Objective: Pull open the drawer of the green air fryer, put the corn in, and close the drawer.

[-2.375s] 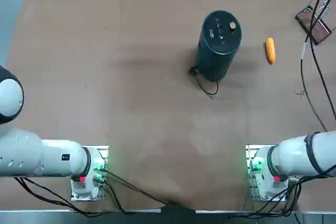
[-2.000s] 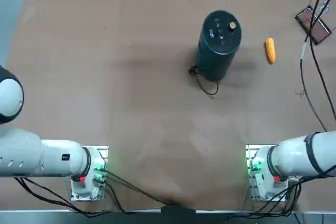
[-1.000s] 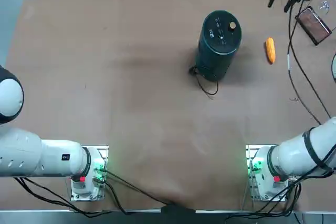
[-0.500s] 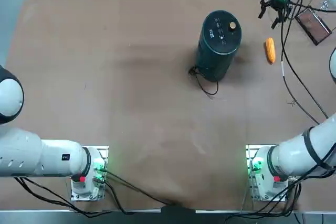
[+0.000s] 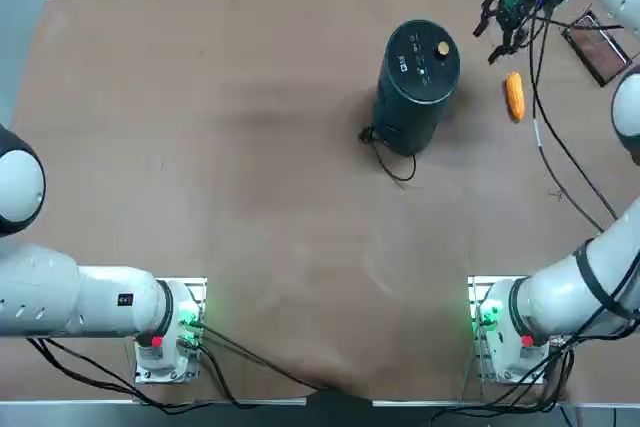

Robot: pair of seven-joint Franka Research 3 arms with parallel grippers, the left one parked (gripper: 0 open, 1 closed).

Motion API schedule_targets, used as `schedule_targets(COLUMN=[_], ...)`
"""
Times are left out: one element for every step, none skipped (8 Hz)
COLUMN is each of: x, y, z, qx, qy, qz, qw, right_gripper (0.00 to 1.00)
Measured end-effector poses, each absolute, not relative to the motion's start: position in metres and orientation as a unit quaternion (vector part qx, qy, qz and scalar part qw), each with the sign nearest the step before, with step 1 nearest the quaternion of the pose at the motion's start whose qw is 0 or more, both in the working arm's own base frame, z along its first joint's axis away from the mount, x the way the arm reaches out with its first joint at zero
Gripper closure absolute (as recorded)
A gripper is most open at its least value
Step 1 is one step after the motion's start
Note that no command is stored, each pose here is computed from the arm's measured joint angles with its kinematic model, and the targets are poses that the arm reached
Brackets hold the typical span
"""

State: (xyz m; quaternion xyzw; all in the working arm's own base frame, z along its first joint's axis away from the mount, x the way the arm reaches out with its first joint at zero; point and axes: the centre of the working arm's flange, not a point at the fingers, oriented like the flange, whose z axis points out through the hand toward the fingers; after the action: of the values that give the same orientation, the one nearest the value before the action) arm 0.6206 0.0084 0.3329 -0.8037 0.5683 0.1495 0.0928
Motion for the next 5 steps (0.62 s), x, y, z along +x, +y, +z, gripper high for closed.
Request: schedule_targets(x=[0.623,0.624,0.625,0.626,0.625], y=[0.025,0.040,0.049,0.052,0.053], z=[0.322,0.314,0.309,0.307,0.305], qx=[-0.790,-0.780,-0.772,-0.767,-0.766], qy=[0.588,0.602,0.612,0.617,0.618], qz=[0.151,0.151,0.152,0.154,0.156], qw=[0.085,0.079,0.080,0.082,0.081], right_gripper=[0.00,0.00,0.00,0.00,0.00])
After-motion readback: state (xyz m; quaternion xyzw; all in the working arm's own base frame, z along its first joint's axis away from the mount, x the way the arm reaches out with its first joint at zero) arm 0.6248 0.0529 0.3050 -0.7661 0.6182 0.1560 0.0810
